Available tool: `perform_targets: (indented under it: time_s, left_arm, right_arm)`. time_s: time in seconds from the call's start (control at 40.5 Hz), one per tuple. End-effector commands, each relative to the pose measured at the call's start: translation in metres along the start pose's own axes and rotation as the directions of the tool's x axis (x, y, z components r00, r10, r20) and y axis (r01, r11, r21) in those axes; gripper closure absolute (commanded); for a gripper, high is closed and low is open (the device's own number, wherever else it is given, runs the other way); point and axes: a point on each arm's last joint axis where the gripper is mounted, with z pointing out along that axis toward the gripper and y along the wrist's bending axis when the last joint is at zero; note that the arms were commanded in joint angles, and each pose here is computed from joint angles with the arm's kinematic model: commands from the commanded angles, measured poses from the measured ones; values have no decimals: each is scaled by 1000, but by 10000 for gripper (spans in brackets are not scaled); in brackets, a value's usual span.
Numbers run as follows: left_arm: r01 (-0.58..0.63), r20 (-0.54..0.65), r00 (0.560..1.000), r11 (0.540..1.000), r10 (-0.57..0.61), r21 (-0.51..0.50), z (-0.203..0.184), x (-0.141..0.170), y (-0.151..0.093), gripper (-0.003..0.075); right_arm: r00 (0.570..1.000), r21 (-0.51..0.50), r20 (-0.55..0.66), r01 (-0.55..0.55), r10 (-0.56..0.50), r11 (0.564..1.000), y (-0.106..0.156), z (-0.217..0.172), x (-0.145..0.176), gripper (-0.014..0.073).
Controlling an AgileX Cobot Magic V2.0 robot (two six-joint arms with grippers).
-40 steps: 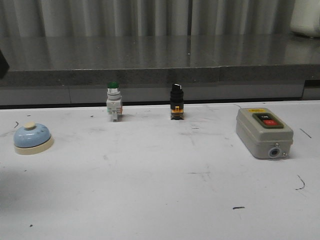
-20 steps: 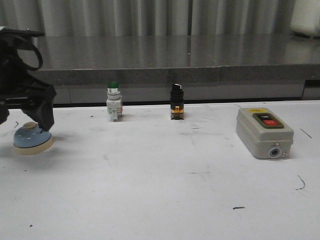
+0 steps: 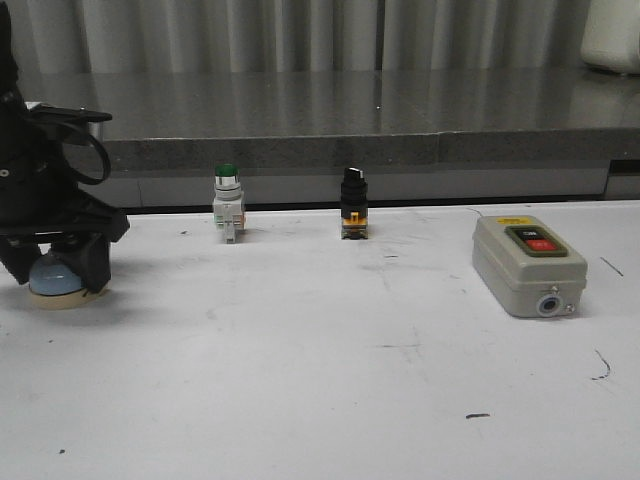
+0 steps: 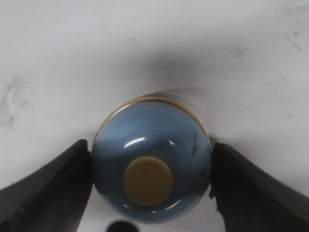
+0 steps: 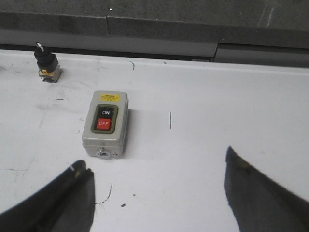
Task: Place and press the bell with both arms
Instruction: 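Lower the left gripper over the blue bell and grasp its sides, then lift the bell and carry it toward the table centre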
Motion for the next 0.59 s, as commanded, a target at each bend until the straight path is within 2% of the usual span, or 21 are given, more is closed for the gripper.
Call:
perform_targets:
  time_s: [0.0,0.148,0.272,0.42,0.568]
  left_arm:
    - [7,104,995,1000,-7,3,-21,-15,0,352]
    - [29,91,995,999,-31,25,-30,-14,-3,351]
    - [10,133,991,999,-15,39,-49,-17,-13,351]
    - [-59,201,979,996,45,66,-74,-22,-39,351]
    - [-162,246,960,981,132,104,-88,-27,-81,351]
  right_arm:
    - [995,11,101,17,-18,1000,-1,-4,-17,23]
    - [995,11,101,17,-18,1000,-1,-4,-17,23]
    - [995,11,101,17,-18,1000,-1,-4,-17,23]
    - [995,11,101,17,-18,1000,-1,-4,-17,23]
    - [995,11,101,17,-18,1000,-1,-4,-17,23]
